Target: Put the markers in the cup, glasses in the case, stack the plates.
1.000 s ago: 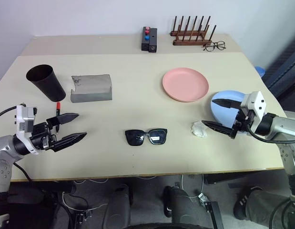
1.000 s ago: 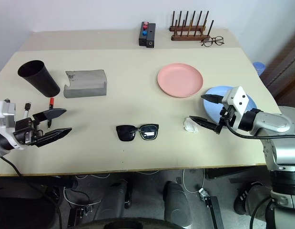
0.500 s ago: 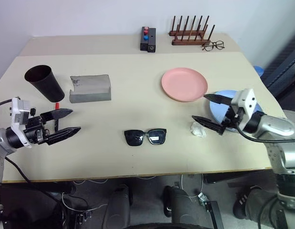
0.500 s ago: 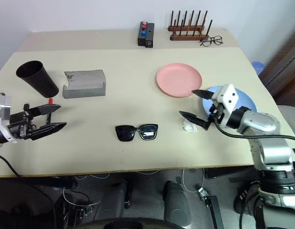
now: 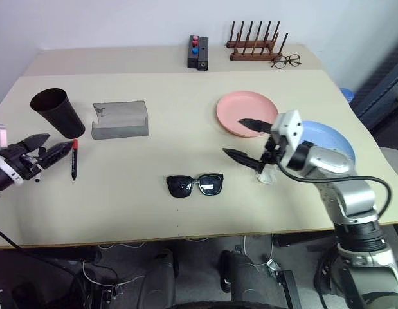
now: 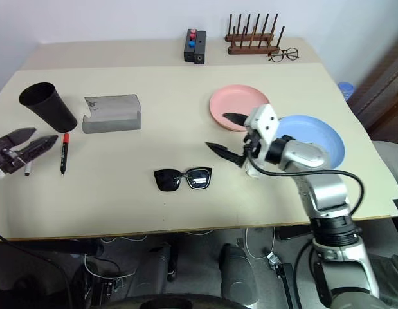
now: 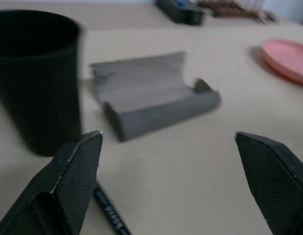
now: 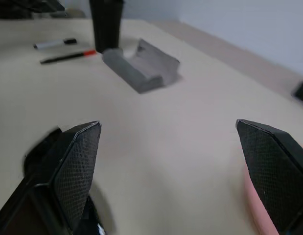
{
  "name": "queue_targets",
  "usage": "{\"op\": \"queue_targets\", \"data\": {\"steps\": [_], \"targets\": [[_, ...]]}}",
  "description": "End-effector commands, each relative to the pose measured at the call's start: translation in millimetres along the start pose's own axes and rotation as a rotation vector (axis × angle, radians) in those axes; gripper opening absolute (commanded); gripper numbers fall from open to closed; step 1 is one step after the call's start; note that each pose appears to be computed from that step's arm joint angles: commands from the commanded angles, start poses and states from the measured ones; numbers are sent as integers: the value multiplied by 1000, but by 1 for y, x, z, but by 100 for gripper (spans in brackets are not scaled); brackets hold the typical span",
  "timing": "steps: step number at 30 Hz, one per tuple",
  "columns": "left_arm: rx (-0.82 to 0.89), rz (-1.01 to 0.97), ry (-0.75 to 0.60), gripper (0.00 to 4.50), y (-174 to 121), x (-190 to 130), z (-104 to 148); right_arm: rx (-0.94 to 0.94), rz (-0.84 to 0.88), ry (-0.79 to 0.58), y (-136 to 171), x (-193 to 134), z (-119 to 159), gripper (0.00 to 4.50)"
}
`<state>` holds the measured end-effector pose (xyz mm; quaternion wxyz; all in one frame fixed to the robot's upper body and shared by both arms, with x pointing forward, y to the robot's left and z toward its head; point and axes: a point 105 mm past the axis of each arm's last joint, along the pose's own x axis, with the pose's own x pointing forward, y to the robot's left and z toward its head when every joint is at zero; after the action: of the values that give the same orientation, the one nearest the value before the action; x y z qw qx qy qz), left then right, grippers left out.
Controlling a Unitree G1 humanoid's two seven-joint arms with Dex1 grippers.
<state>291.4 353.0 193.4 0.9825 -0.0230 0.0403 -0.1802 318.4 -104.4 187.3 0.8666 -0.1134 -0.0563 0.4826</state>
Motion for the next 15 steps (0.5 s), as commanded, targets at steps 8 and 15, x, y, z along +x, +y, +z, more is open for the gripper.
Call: {"op": "queue_targets", "data": {"steps": [8, 15], "targets": [[-142, 214, 21, 447, 24, -34, 14, 15, 19, -116, 37, 46, 30, 450], [8, 519, 48, 447, 76, -49, 15, 62, 81, 9, 44, 52, 22, 450]]}}
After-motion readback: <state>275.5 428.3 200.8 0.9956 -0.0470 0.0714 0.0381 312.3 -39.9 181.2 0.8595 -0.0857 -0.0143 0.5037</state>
